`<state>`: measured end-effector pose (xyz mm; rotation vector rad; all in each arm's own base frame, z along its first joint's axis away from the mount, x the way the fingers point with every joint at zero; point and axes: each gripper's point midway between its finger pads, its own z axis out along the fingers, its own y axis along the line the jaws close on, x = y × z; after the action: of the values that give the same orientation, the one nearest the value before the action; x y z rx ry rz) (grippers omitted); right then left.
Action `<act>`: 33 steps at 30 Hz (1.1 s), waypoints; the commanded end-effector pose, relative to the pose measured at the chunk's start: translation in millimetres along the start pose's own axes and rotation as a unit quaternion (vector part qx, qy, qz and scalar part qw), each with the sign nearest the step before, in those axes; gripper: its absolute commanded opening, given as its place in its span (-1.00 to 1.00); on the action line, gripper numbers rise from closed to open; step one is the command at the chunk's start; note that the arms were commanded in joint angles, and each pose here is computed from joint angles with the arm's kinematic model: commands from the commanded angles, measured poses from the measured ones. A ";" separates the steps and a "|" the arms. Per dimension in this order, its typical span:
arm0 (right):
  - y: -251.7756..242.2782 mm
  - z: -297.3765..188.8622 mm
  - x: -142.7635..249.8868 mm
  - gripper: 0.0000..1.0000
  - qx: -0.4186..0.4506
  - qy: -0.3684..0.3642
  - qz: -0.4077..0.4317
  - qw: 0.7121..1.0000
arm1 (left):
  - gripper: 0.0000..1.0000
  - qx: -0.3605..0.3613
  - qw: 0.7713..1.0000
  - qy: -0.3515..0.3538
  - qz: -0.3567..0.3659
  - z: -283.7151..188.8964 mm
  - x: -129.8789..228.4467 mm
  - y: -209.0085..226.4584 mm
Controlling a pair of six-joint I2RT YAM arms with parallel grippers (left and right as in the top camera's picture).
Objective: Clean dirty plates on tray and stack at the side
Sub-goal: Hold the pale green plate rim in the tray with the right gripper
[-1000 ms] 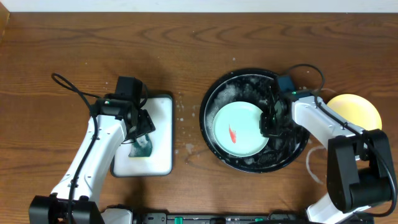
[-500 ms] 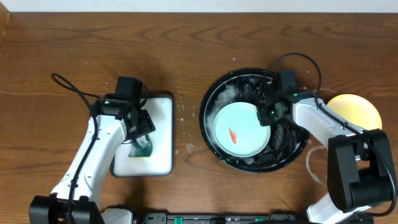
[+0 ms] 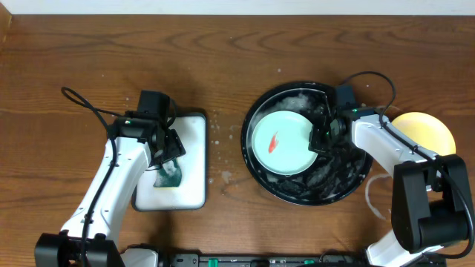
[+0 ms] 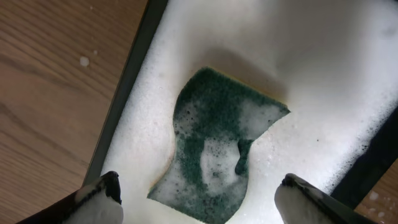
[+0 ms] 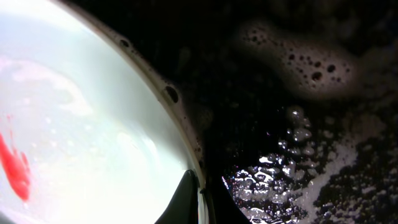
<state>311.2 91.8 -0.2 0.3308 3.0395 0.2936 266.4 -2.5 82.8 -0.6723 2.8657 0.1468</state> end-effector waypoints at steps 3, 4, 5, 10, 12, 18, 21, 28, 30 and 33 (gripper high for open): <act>-57.7 17.3 11.1 -0.98 0.113 0.015 0.001 0.993 | 0.66 0.004 1.000 0.005 0.001 0.5 1.9 0.1; -58.5 17.2 8.6 -0.98 0.116 0.010 -0.004 0.993 | 0.66 0.005 1.000 0.003 0.001 0.5 0.7 -0.5; -58.4 17.3 3.5 -0.98 0.116 0.001 -0.019 0.993 | 0.66 0.007 1.000 0.001 0.000 0.5 -0.2 -1.1; -43.8 15.8 -15.1 -0.39 0.087 -0.027 -0.135 0.987 | 0.66 0.011 1.000 -0.006 -0.001 0.4 -3.4 -3.1; -42.2 11.4 -13.7 -0.32 0.081 -0.027 -0.134 0.987 | 0.66 0.010 1.000 -0.005 -0.001 0.4 -2.9 -2.8; -25.7 8.2 -7.8 -0.87 0.033 -0.020 -0.131 0.991 | 0.66 0.012 1.000 -0.007 -0.001 0.4 -4.3 -3.7; -22.2 9.9 -4.7 -0.59 0.022 -0.015 -0.133 0.991 | 0.66 0.016 1.000 -0.014 -0.003 0.5 -7.6 -5.7; -26.8 14.6 -6.0 -0.97 0.030 -0.026 -0.133 0.990 | 0.66 0.015 1.000 -0.012 -0.002 0.6 -6.6 -5.1; -33.0 14.6 -9.2 -0.98 0.039 -0.032 -0.113 0.992 | 0.66 0.011 1.000 -0.006 -0.001 0.7 -3.4 -3.3; -40.9 13.2 -12.7 -0.98 0.049 -0.037 -0.091 0.994 | 0.66 0.005 1.000 0.004 0.001 2.9 2.1 -0.2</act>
<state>331.7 83.8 1.9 -0.0403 2.9175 0.2958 270.7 -6.1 83.1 -0.6698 2.8555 0.1116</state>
